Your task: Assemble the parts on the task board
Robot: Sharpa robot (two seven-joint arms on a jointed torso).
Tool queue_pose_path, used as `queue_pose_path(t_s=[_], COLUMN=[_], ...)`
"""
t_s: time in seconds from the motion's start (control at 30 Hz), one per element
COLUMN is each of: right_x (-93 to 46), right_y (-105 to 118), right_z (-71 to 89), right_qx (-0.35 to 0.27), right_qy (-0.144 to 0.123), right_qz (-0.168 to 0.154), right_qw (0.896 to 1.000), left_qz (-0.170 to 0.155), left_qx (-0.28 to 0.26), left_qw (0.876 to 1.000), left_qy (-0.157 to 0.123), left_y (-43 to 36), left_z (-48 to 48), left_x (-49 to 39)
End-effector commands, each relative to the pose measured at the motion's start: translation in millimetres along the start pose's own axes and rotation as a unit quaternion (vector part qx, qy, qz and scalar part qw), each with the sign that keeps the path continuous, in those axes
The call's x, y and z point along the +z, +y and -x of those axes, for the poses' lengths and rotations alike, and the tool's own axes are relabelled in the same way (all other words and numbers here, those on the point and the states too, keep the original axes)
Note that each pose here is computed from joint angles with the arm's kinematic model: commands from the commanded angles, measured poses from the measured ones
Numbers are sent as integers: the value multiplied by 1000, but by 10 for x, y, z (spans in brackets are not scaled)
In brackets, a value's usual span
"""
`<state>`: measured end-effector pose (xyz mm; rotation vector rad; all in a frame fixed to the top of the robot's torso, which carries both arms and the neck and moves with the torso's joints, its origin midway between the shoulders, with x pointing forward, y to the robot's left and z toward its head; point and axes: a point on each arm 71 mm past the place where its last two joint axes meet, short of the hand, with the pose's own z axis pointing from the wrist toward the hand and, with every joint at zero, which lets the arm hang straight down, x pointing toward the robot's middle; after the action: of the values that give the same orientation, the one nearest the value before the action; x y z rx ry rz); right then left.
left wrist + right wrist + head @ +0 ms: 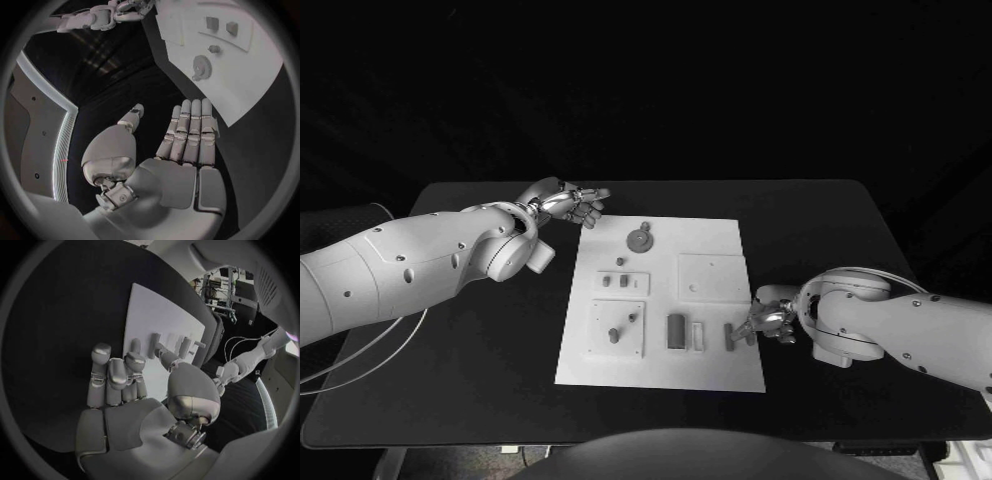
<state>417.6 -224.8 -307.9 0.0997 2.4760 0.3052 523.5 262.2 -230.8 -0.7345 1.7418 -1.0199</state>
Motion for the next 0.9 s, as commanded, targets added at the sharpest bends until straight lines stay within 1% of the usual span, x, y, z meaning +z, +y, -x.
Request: queue_pose_path(t_s=[0.03,0.2,0.37,0.6,0.77,0.9], right_x=[23,48,77,57,35,27], right_y=[18,79,164,172,210,238], right_z=[-15,-12,-15,-22,-44,-47], right_qx=[-18,-29,-32,-25,-12,-8], right_qy=[-5,-16,-19,-21,-19,-22], right_qz=[-4,-3,4,9,18,23], right_qw=[1000,999,999,999,1000,999], left_qz=[-6,-5,-6,-5,-4,-3], left_qx=[-1,-1,-1,-1,0,0], left_qw=[1000,1000,1000,1000,1000,1000], left_qy=[7,7,7,7,7,7], left_y=[-20,-19,-21,-17,-14,-11], left_z=[-19,-19,-22,-17,-14,-11], left_x=[4,4,7,5,4,3])
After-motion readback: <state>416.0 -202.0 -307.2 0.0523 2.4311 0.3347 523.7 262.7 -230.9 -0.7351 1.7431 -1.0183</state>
